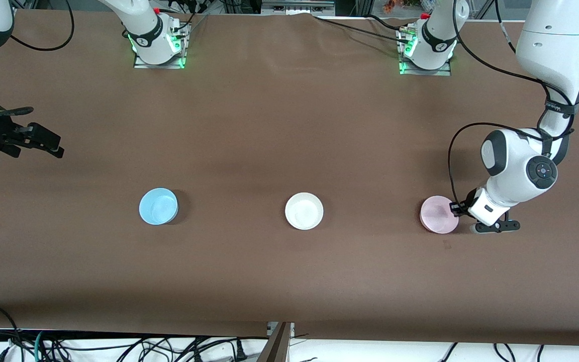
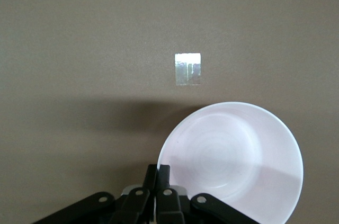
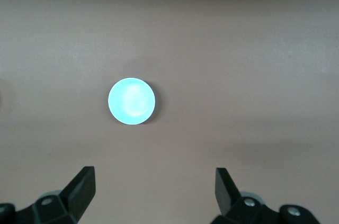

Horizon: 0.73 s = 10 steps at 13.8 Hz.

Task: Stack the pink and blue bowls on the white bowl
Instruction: 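Lower the left gripper into the pink bowl and close on its rim, then lift the pink bowl with the left gripper and carry it over the white bowl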

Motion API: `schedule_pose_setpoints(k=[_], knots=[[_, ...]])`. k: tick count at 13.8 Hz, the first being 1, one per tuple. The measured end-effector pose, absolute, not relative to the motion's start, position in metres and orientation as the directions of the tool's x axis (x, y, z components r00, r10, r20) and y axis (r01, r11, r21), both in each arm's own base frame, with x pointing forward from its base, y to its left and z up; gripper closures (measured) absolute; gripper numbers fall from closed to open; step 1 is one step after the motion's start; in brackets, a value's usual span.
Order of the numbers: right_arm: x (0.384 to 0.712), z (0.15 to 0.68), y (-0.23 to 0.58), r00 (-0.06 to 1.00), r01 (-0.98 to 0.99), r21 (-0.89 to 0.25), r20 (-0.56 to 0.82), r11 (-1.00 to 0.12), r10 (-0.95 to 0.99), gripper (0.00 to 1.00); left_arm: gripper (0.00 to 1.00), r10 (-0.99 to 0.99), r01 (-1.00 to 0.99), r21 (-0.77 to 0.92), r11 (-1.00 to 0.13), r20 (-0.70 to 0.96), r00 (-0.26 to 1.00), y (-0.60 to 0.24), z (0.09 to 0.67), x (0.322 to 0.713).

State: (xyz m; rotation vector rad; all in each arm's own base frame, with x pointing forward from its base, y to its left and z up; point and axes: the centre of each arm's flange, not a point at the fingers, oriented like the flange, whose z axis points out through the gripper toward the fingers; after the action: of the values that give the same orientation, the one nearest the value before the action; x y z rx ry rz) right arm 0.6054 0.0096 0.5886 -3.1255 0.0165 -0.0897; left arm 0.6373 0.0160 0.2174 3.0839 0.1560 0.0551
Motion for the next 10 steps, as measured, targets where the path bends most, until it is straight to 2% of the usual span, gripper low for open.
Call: schedule_pose_setpoints(k=[6, 10], knots=[[0.605, 0.589, 0.009, 0.998, -0.011, -0.015, 0.057, -1.0, -0.012, 0.0, 0.97, 0.181, 0.176, 0.068, -0.982, 0.067, 0.981, -0.003, 0.241, 0.656], [0.605, 0.589, 0.008, 0.998, -0.014, -0.015, 0.057, -1.0, -0.015, 0.0, 0.97, 0.284, 0.277, 0.092, -0.956, 0.076, 0.956, -0.052, 0.264, 0.669]])
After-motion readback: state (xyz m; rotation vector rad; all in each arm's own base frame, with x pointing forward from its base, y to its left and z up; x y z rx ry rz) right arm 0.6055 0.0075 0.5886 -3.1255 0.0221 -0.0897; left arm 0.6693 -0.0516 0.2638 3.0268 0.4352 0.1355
